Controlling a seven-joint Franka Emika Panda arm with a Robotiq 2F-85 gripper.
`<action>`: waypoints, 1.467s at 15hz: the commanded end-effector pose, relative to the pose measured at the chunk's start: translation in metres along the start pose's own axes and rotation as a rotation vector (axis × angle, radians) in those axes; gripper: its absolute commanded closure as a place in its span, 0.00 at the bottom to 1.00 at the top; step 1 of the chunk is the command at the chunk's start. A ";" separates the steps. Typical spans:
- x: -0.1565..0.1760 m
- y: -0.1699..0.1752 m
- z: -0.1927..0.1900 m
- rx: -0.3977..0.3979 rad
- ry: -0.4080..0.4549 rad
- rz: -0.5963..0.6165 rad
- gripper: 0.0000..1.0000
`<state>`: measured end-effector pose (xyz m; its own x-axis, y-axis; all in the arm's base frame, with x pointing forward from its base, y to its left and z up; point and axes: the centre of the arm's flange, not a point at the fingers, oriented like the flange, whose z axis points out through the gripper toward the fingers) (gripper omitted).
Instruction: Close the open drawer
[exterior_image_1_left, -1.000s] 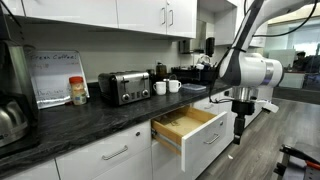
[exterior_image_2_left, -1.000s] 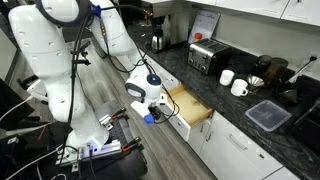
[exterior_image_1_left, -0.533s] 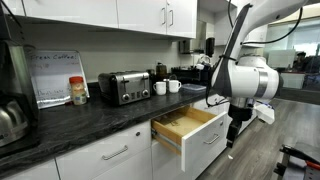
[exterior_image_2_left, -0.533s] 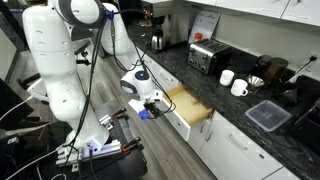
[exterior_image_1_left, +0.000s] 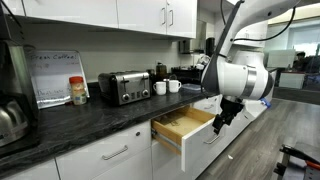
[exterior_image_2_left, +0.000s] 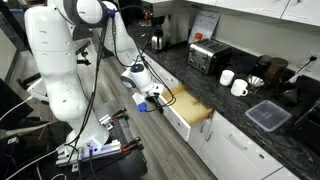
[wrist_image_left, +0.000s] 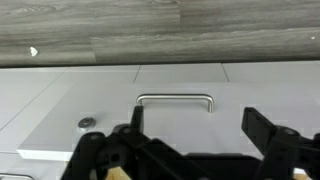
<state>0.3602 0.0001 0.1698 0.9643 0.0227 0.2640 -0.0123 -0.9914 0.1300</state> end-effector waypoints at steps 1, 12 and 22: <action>-0.019 -0.004 0.037 -0.076 0.022 0.101 0.00; -0.011 -0.003 0.057 -0.167 0.052 0.230 0.00; 0.006 -0.018 0.070 -0.168 0.100 0.272 0.00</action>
<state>0.3939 0.0197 0.1309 0.9027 -0.2178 0.3710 -0.3061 -0.9311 0.1982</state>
